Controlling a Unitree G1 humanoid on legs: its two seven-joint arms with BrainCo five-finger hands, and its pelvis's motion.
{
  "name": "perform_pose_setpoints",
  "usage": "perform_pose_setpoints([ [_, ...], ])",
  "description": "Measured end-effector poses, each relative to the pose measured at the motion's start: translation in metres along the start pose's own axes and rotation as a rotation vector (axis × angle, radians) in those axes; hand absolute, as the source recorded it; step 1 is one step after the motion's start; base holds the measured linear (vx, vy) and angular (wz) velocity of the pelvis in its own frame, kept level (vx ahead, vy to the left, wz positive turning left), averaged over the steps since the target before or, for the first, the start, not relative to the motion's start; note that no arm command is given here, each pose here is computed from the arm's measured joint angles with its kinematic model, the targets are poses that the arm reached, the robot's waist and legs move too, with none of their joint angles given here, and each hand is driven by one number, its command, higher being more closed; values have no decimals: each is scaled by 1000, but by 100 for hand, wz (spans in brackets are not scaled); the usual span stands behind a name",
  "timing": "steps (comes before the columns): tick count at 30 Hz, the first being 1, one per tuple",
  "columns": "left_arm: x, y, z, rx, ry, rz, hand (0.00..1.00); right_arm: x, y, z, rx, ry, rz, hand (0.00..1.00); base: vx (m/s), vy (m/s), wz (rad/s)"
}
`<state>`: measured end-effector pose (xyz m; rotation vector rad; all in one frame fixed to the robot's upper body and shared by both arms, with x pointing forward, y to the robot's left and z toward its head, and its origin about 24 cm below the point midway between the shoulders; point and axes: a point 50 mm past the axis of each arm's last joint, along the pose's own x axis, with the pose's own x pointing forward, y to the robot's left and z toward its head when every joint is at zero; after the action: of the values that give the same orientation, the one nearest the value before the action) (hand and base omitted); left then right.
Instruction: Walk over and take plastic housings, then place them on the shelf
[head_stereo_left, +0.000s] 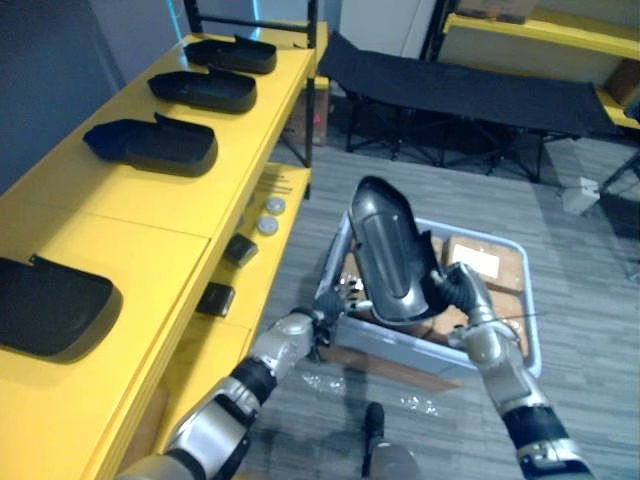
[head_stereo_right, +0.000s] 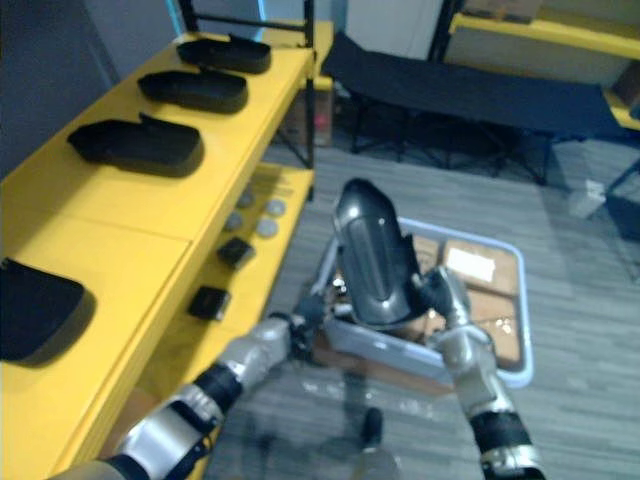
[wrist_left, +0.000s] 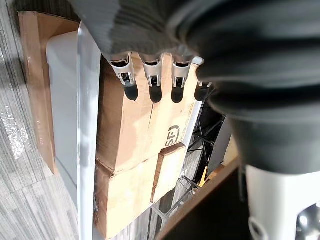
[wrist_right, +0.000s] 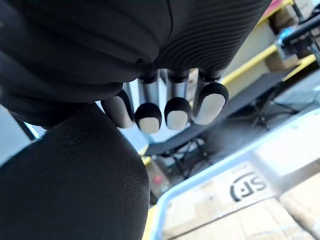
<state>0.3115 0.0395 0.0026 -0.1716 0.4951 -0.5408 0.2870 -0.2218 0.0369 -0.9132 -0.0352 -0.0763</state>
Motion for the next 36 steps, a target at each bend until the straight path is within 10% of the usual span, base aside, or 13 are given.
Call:
perform_pose_setpoints([
  [36, -11, 23, 3, -73, -48, 16, 0, -8, 10, 6, -32, -58, 62, 100, 7, 1, 2],
])
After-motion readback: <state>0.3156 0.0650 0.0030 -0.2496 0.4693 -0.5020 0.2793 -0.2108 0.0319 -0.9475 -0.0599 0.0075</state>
